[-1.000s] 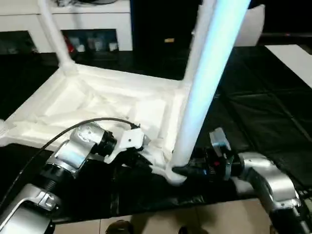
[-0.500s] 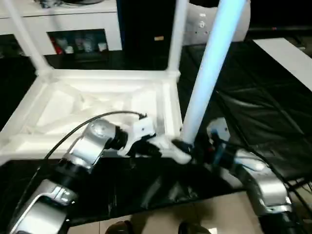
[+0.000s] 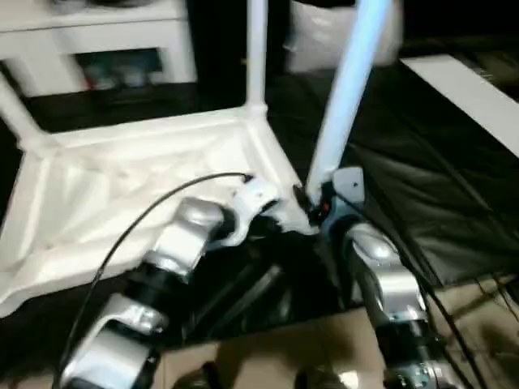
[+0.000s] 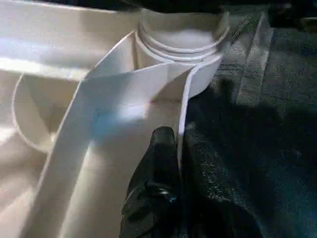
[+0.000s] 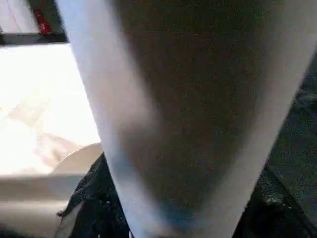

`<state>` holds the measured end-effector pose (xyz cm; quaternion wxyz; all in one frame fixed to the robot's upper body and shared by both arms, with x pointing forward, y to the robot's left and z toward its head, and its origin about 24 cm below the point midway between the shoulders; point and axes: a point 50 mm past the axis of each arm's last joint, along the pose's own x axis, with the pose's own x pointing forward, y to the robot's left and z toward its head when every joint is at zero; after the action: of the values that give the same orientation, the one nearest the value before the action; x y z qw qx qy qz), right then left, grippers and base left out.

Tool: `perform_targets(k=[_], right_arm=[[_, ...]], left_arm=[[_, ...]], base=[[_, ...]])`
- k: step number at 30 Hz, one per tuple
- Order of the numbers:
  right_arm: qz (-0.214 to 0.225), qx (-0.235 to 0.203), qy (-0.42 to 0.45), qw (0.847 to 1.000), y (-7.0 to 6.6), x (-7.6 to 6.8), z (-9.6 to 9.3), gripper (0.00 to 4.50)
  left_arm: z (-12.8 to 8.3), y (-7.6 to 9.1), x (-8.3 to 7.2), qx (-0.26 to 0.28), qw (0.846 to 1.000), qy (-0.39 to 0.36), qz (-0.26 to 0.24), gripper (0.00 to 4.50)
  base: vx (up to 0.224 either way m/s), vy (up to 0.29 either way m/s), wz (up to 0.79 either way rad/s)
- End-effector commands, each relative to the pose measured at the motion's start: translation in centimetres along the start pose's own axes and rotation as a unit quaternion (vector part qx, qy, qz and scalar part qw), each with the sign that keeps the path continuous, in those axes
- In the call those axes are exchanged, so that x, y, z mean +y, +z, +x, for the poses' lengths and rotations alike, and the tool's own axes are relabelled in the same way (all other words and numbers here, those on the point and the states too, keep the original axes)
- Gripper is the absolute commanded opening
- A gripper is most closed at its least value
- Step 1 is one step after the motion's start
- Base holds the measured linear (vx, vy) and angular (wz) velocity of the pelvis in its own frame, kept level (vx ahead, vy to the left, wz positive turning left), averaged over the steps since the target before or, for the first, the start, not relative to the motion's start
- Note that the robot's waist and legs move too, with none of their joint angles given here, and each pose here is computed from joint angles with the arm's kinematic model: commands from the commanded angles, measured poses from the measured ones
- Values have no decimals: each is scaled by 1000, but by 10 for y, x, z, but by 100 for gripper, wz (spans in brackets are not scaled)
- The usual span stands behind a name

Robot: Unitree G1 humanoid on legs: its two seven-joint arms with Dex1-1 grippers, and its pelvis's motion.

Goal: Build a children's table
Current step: Rotate leg to tighten

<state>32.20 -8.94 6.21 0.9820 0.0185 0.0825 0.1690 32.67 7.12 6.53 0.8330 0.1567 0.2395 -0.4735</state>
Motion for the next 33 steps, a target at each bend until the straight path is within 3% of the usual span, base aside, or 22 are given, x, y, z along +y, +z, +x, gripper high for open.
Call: perform_targets(k=[1,4,6,11,13,16,19,20,22,23,28,33], right_arm=[[35,35,115,992,-11,70,9,198],[41,28,111,993,-10,67,11,198],[43,8,123,991,-8,54,8,253],[25,-24,154,987,-6,26,-7,300],[4,-32,183,983,-7,8,-23,300],[-21,-33,218,975,-7,-6,-38,336],[-32,-23,258,965,-8,-32,-61,364],[-32,-23,258,965,-8,-32,-61,371],[-36,-18,278,960,-2,-61,-79,391],[-37,-16,282,958,-1,-66,-83,391],[-40,0,308,951,9,-89,-96,440],[-62,37,345,936,8,-94,-101,446]], left_arm=[[13,13,-8,-15,999,42,10,0],[11,12,-8,-16,999,35,22,0],[5,6,-3,-13,999,21,40,0],[-10,-7,5,-2,998,-4,60,0],[-18,-15,6,-1,997,-30,69,0],[-24,-21,5,2,995,-56,79,0],[-32,-30,0,9,989,-113,94,0],[-32,-30,0,9,989,-113,94,0],[-39,-34,-3,11,979,-155,131,0],[-40,-34,-3,10,978,-162,135,0],[-45,-31,-3,-9,973,-185,141,0],[-47,-28,2,-19,972,-177,151,0]], base=[[55,42,-40],[0,0,0],[0,0,0],[0,0,0],[0,0,0],[0,0,0],[0,0,0],[0,0,0],[0,0,0],[0,0,0],[0,0,0],[0,0,0]])
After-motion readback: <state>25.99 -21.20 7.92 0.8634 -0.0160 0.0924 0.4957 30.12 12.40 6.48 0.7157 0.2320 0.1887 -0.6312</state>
